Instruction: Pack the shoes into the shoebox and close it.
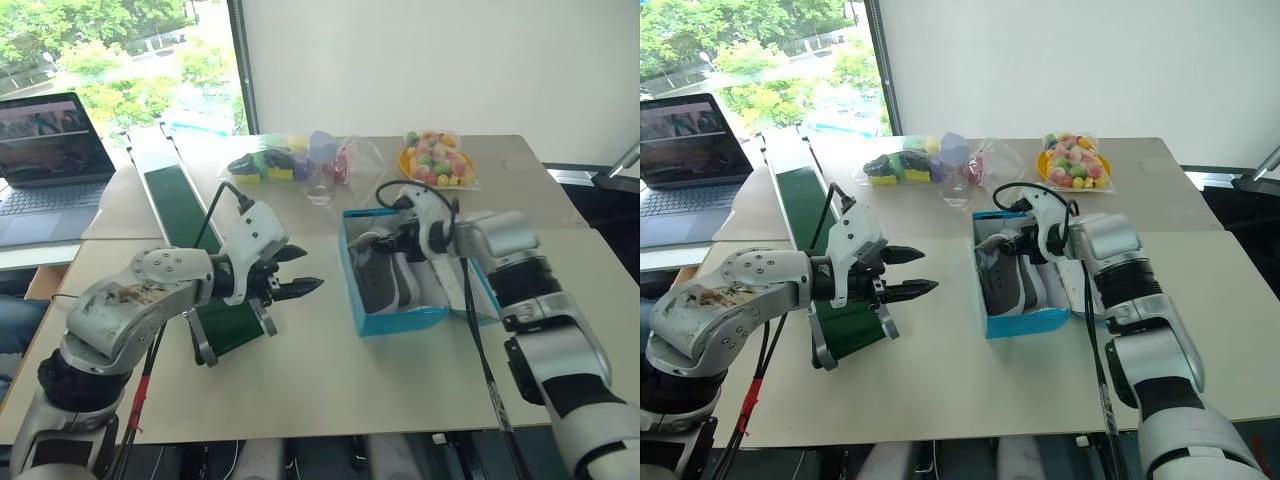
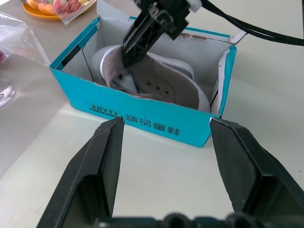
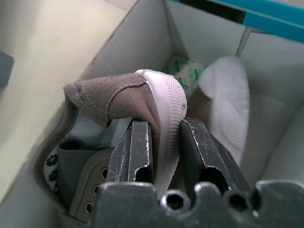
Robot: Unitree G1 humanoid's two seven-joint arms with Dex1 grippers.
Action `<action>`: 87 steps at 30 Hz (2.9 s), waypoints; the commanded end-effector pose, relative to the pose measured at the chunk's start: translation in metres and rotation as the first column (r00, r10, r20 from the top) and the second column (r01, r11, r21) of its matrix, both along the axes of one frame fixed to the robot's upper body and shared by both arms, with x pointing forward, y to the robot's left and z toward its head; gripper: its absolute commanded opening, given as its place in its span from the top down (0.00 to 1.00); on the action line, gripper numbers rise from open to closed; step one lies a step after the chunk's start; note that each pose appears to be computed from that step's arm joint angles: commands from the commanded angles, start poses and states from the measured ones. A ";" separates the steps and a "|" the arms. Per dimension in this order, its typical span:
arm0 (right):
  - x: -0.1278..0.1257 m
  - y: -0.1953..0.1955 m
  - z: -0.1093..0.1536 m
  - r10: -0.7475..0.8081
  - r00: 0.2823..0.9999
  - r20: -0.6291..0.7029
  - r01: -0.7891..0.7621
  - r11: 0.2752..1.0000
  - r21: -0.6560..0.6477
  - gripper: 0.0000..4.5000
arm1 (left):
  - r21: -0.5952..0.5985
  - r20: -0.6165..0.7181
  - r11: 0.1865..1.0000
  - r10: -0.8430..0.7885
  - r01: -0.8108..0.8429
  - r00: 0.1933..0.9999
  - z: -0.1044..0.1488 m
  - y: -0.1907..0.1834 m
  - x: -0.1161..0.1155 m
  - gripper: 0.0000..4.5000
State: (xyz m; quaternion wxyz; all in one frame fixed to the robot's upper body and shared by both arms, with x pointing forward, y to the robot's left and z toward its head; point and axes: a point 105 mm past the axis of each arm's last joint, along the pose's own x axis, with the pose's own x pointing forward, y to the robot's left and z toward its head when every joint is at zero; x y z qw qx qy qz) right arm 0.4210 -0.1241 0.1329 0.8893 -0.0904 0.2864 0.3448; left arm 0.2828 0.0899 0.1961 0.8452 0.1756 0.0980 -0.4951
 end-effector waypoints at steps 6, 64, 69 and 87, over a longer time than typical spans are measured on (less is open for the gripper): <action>0.018 -0.002 -0.024 0.042 0.994 0.099 -0.023 0.982 -0.190 0.64 | -0.001 0.084 1.000 0.002 -0.002 0.996 0.014 -0.002 -0.003 0.32; -0.132 -0.124 -0.106 -0.612 0.775 -0.158 0.608 0.654 0.450 1.00 | 0.130 0.077 0.951 -0.291 0.280 0.953 0.030 -0.024 0.023 0.32; -0.110 -0.129 -0.108 -0.687 0.715 -0.129 0.603 0.512 0.612 1.00 | 0.136 0.087 0.956 -0.274 0.261 0.958 0.034 -0.021 0.022 0.32; -0.112 -0.056 0.051 -0.382 0.911 0.155 -0.023 0.327 0.945 1.00 | 0.145 0.097 0.954 -0.279 0.264 0.955 0.036 -0.024 0.025 0.32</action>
